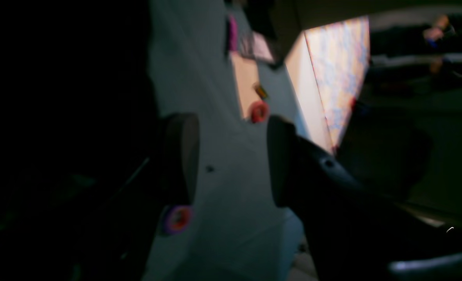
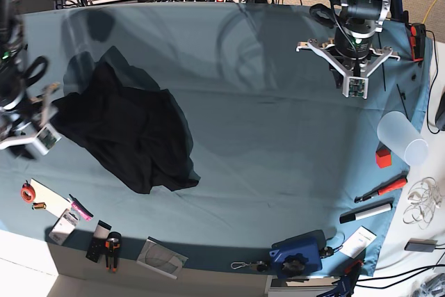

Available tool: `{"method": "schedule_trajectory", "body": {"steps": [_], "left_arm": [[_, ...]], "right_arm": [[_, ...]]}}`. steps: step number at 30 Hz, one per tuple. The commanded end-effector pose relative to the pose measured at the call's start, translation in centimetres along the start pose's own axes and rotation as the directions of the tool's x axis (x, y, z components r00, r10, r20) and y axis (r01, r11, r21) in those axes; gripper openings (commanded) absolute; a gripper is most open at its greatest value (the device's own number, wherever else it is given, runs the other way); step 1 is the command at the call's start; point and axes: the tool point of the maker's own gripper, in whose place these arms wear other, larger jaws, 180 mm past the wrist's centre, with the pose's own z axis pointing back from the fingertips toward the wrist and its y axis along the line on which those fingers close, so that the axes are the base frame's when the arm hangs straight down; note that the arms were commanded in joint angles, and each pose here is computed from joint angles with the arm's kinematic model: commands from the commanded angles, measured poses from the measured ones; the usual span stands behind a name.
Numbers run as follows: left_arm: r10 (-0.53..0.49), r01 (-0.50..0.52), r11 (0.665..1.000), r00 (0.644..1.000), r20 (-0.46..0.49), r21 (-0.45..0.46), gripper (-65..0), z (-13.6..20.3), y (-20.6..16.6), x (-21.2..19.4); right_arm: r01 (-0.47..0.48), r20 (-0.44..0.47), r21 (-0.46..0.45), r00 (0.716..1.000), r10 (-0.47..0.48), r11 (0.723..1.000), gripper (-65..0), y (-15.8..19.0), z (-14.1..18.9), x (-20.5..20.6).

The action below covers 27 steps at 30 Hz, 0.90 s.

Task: Layout the t-shirt on the table in an organized manner, then fold the t-shirt properly

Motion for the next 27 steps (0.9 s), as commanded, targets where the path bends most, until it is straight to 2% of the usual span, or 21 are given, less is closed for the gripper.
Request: {"method": "schedule_trajectory", "body": {"steps": [1, 4, 9, 13, 17, 19, 24, 27], "left_arm": [[-0.002, 0.002, 1.000, 0.999, 0.043, 0.006, -65.0, 0.3, 0.2, 1.1], [-0.001, 0.001, 1.000, 0.999, 0.043, 0.006, -65.0, 0.3, 0.2, 1.1], [-0.002, 0.001, 1.000, 0.999, 0.043, 0.006, -65.0, 0.3, 0.2, 1.0], [-0.002, 0.001, 1.000, 0.999, 0.043, 0.006, -65.0, 0.3, 0.2, 1.0], [-0.002, 0.001, 1.000, 0.999, 0.042, 0.006, -65.0, 0.3, 0.2, 1.0], [-0.002, 0.001, 1.000, 0.999, 0.042, 0.006, -65.0, 0.3, 0.2, 1.0], [-0.002, 0.001, 1.000, 0.999, 0.042, 0.006, -65.0, 0.3, 0.2, 1.0], [-0.002, 0.002, 1.000, 0.999, 0.042, 0.006, -65.0, 0.3, 0.2, 1.0]], "right_arm": [[-0.027, 0.022, -0.037, 0.999, 0.028, 0.999, -36.5, -1.5, 0.5, 0.6], [-0.036, 0.004, -0.010, 0.999, 0.036, 0.999, -36.5, -1.5, 0.6, 0.4], [0.013, -0.039, 0.149, 0.999, -0.007, 0.989, -36.5, 1.9, 0.5, -0.2], [-0.052, -0.056, 0.218, 0.996, 0.066, 0.975, -36.5, 4.8, -0.4, -0.2], [-0.176, -0.039, 0.209, 0.981, 0.188, 0.962, -36.5, 6.4, -1.2, 0.2], [-0.207, -0.043, 0.170, 0.975, 0.217, 0.963, -36.5, 6.2, -1.6, 0.4], [-0.202, -0.073, 0.131, 0.975, 0.212, 0.971, -36.5, 5.3, -2.8, 0.1], [-0.188, -0.116, 0.088, 0.973, 0.198, 0.978, -36.5, 3.5, -4.0, -1.1]]}}
